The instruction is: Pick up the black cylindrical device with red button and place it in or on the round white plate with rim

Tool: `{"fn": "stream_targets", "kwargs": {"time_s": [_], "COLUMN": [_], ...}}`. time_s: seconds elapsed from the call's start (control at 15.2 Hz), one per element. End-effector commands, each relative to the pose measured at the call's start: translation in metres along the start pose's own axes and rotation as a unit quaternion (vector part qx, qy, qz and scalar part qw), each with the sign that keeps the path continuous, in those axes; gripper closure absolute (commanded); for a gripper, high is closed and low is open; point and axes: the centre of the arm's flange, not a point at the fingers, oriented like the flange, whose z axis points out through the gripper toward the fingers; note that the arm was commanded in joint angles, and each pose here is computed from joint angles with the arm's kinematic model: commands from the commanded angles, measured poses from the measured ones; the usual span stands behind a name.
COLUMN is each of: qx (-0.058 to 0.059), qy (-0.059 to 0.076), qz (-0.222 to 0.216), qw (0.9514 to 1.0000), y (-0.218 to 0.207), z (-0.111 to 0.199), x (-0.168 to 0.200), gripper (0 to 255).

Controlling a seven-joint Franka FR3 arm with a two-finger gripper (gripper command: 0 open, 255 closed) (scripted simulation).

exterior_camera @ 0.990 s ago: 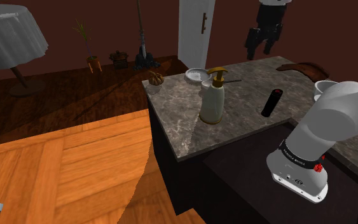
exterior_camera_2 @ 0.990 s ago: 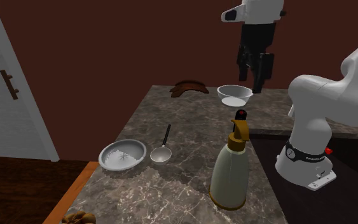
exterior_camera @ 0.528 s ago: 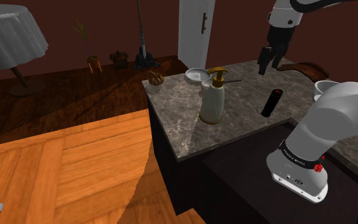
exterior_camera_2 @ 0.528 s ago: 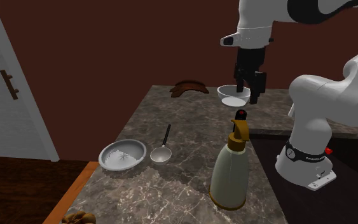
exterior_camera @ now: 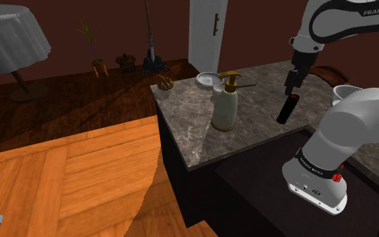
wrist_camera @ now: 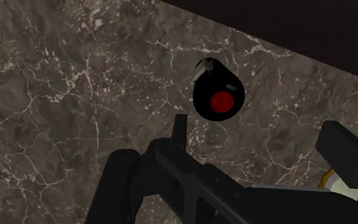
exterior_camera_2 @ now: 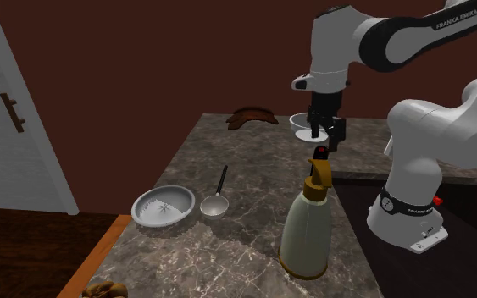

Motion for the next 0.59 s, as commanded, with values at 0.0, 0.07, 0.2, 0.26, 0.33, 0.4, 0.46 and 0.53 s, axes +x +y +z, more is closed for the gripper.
{"fn": "stream_targets", "kwargs": {"time_s": [0.0, 0.07, 0.2, 0.26, 0.33, 0.4, 0.46, 0.53], "qx": [0.001, 0.001, 0.001, 0.001, 0.001, 0.001, 0.001, 0.001], "qy": [-0.004, -0.005, -0.005, -0.005, -0.005, -0.005, -0.005, -0.005], "qz": [-0.013, -0.014, -0.014, -0.014, -0.014, -0.014, -0.014, -0.014], "qw": [0.9999, 0.9999, 0.9999, 0.9999, 0.9999, 0.9999, 0.9999, 0.9999], "y": [0.018, 0.019, 0.019, 0.019, 0.019, 0.019, 0.019, 0.019], "z": [0.019, 0.021, 0.032, 0.037, 0.042, 0.048, 0.053, 0.061], "x": [-0.003, -0.004, -0.004, -0.004, -0.004, -0.004, -0.004, -0.004], "gripper": [0, 0, 0, 0, 0, 0, 0, 0]}}
